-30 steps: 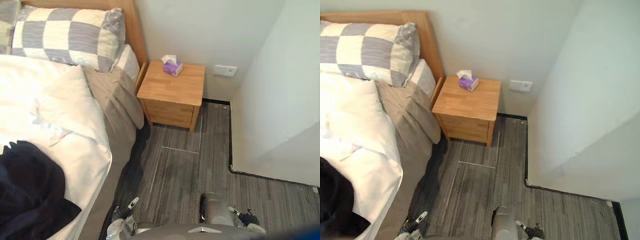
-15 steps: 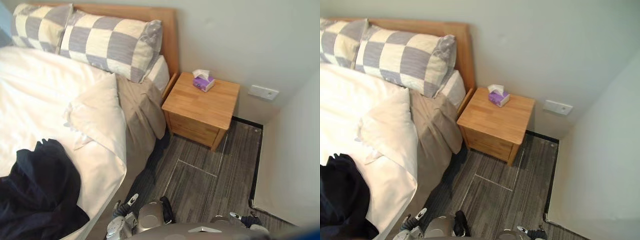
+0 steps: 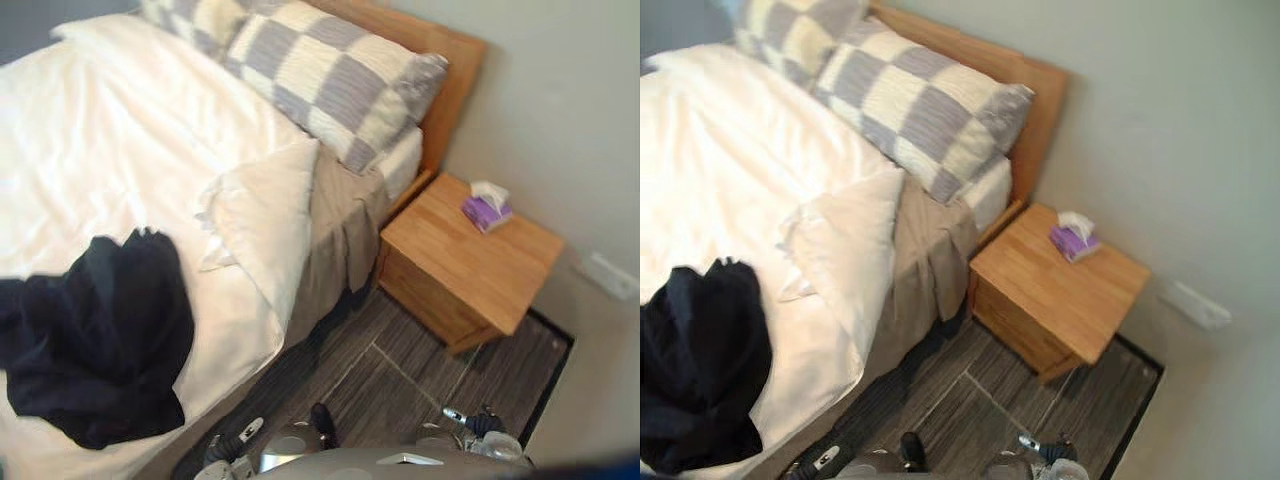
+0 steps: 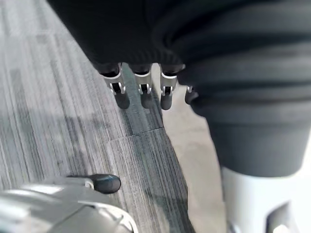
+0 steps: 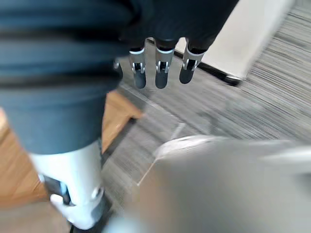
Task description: Tidy the bed and pick cloth on bed and put in laundry
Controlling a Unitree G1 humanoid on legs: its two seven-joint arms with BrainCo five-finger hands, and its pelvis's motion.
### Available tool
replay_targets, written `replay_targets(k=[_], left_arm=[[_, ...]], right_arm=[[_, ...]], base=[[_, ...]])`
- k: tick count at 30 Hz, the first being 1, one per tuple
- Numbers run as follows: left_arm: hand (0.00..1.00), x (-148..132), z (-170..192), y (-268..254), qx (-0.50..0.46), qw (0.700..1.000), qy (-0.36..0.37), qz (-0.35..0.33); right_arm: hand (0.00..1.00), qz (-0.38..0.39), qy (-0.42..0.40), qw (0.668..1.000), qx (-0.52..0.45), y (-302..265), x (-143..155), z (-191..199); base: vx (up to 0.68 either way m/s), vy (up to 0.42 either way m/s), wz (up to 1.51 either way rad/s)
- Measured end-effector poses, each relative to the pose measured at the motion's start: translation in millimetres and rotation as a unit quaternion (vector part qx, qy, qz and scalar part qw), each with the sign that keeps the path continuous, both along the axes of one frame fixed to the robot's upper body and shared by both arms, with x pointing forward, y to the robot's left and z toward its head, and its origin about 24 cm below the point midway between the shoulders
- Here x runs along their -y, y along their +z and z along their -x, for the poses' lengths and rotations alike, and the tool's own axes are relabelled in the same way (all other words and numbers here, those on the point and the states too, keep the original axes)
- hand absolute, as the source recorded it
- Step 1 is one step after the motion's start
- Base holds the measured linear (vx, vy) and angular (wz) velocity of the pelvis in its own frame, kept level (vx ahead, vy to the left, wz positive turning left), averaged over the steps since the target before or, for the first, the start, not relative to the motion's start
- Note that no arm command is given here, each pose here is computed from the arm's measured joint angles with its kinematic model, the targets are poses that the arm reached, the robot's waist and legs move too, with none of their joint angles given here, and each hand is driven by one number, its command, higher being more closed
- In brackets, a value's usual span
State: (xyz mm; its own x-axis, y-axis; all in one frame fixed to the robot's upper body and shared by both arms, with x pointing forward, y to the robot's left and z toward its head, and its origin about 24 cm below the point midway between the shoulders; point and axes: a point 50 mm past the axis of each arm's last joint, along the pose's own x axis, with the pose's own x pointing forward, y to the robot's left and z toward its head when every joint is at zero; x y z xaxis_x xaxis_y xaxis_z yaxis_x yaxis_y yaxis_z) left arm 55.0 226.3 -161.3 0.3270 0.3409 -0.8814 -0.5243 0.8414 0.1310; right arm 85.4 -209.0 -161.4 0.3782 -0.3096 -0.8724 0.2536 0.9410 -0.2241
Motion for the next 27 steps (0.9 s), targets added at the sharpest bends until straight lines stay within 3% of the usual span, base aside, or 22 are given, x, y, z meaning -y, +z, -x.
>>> replay_targets(k=[8,12,21,24,27], left_arm=[[0.00,1,-9,2,0.019,0.999,0.025,0.002],[0.00,13,-2,-1,0.028,0.996,0.087,0.022],[0.00,12,-15,3,0.057,0.993,0.099,0.017],[0.00,21,-5,0,0.042,0.991,0.123,0.028],[0.00,16,0,0,0.041,0.988,0.144,0.024]], right_arm=[[0.00,-0.002,0.003,1.000,0.010,1,-1,-3],[0.00,0.015,0.017,0.999,0.023,6,8,-6],[0.00,0.014,0.041,0.998,0.039,9,0,-6],[0.00,0.016,-0.012,0.999,0.041,10,9,0],[0.00,-0.022,-0.132,0.990,0.047,6,4,13]], base=[[0.20,-0.273,1.32],[0.22,-0.215,0.72],[0.11,-0.084,0.50],[0.02,0.084,-0.02],[-0.01,0.094,-0.15]])
